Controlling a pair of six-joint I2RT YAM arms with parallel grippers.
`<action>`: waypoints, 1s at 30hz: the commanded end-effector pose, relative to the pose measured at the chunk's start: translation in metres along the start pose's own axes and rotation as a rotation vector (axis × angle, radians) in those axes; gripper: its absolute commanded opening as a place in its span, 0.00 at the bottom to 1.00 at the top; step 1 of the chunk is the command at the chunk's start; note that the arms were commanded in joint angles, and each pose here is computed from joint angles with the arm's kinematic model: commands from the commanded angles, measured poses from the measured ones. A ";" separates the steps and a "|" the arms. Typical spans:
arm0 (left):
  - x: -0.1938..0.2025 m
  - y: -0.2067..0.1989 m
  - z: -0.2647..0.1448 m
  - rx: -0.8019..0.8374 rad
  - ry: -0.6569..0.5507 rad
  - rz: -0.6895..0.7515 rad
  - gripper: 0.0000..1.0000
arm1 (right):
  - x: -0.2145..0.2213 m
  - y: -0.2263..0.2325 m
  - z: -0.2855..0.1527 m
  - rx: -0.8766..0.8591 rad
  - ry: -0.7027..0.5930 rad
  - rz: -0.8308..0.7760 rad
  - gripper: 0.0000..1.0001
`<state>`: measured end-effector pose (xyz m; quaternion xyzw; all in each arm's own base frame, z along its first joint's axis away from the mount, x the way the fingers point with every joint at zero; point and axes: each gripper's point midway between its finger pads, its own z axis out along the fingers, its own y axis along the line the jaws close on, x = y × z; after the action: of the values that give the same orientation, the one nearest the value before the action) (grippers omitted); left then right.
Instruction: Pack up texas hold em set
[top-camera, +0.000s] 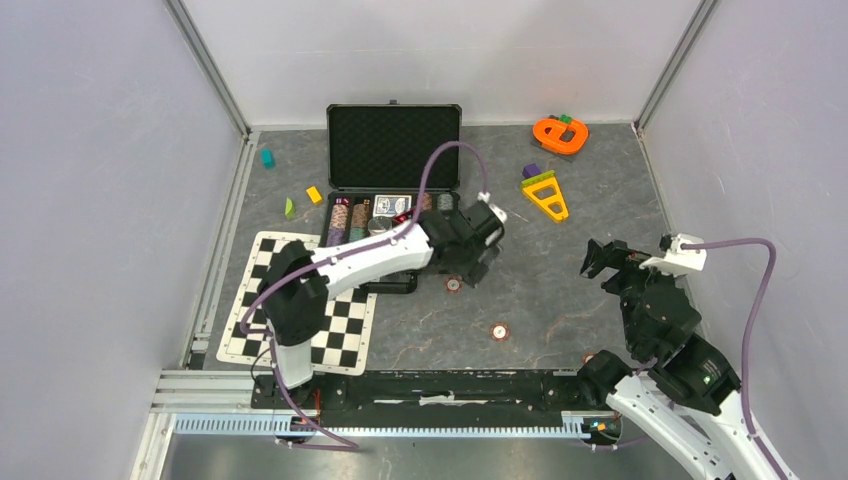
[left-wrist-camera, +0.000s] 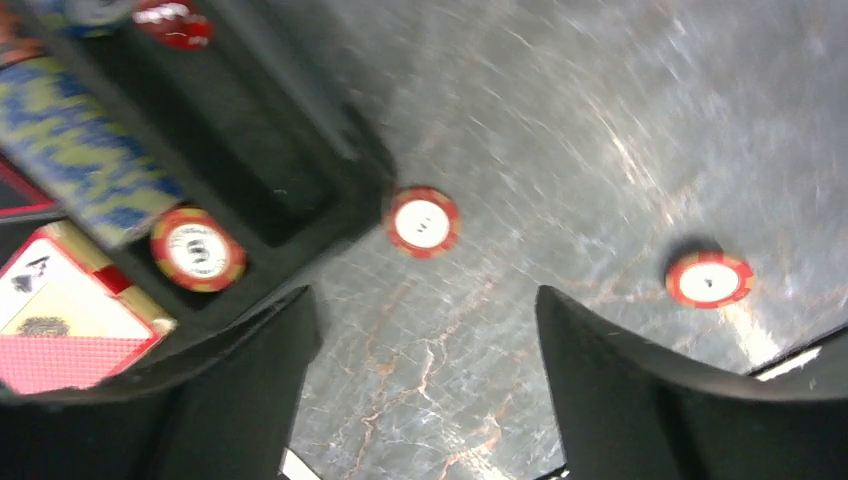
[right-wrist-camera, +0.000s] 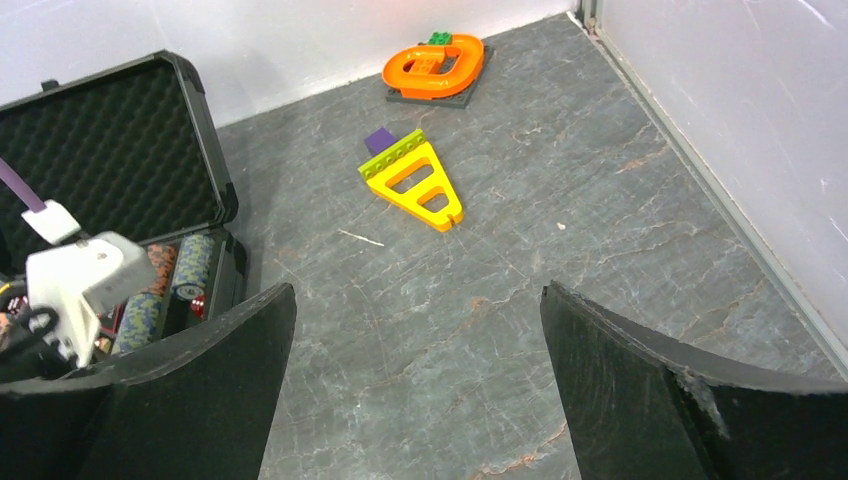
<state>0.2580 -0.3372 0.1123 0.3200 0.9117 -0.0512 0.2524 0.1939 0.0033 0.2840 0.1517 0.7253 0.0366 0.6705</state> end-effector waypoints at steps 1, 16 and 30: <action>0.007 -0.060 -0.016 0.094 -0.095 0.142 0.99 | 0.010 0.011 0.006 -0.029 0.044 -0.036 0.98; 0.064 -0.166 0.027 0.246 0.031 0.313 1.00 | 0.004 0.006 0.000 -0.031 0.024 -0.022 0.98; 0.083 -0.162 0.057 0.179 0.117 0.324 0.67 | 0.000 0.004 -0.002 -0.032 0.013 -0.013 0.98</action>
<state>0.1272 -0.4373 0.0189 0.4857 0.8506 -0.0913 0.1795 0.1949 0.0113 0.2774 0.1304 0.7389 0.0420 0.6598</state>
